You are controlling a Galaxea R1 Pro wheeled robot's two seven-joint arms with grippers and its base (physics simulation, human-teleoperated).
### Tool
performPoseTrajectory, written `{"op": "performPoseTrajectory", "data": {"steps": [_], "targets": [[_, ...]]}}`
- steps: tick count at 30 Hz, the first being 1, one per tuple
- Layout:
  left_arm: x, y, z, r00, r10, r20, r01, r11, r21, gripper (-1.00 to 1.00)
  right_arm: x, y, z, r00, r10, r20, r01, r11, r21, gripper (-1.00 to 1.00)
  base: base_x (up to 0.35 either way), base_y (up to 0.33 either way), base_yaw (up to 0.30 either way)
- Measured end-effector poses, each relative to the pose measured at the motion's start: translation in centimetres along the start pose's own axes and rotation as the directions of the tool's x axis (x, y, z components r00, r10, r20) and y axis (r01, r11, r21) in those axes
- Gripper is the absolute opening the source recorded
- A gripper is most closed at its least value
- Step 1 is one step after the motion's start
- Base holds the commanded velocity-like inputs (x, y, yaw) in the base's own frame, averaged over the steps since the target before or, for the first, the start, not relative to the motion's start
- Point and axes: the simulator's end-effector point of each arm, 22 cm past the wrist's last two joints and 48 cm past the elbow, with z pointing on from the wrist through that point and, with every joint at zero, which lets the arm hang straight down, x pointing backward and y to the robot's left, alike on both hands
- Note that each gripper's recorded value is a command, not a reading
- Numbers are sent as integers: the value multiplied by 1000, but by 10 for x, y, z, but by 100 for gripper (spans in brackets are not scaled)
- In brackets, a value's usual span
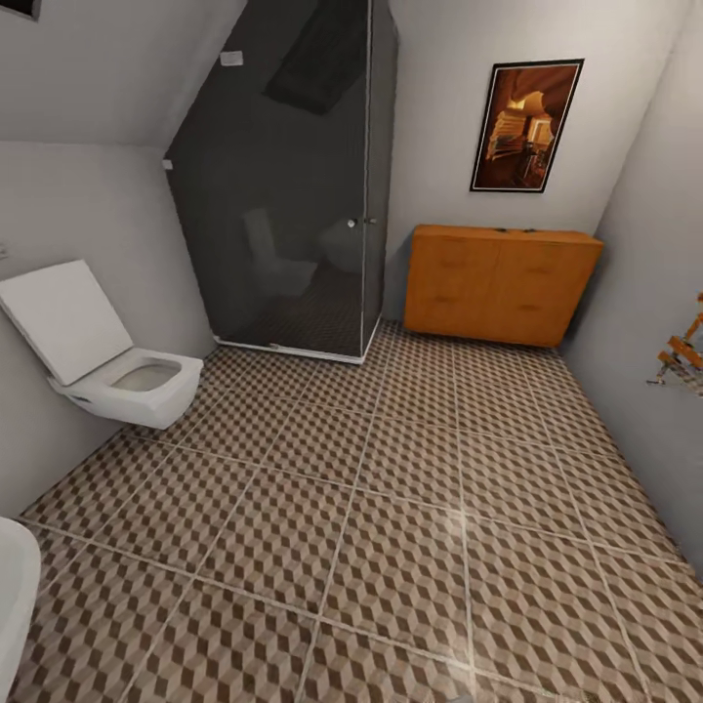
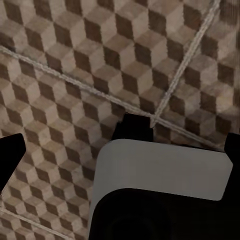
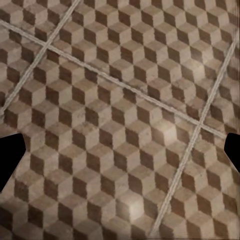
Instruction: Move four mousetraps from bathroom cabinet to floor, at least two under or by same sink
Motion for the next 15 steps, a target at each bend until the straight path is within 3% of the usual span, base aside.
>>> {"op": "performPoseTrajectory", "data": {"steps": [15], "targets": [[0,-1,0,1000,0,0,0,1000,1,100,0,0,0,1000,0,0,0,1000,0,100,0,0,-283]]}}
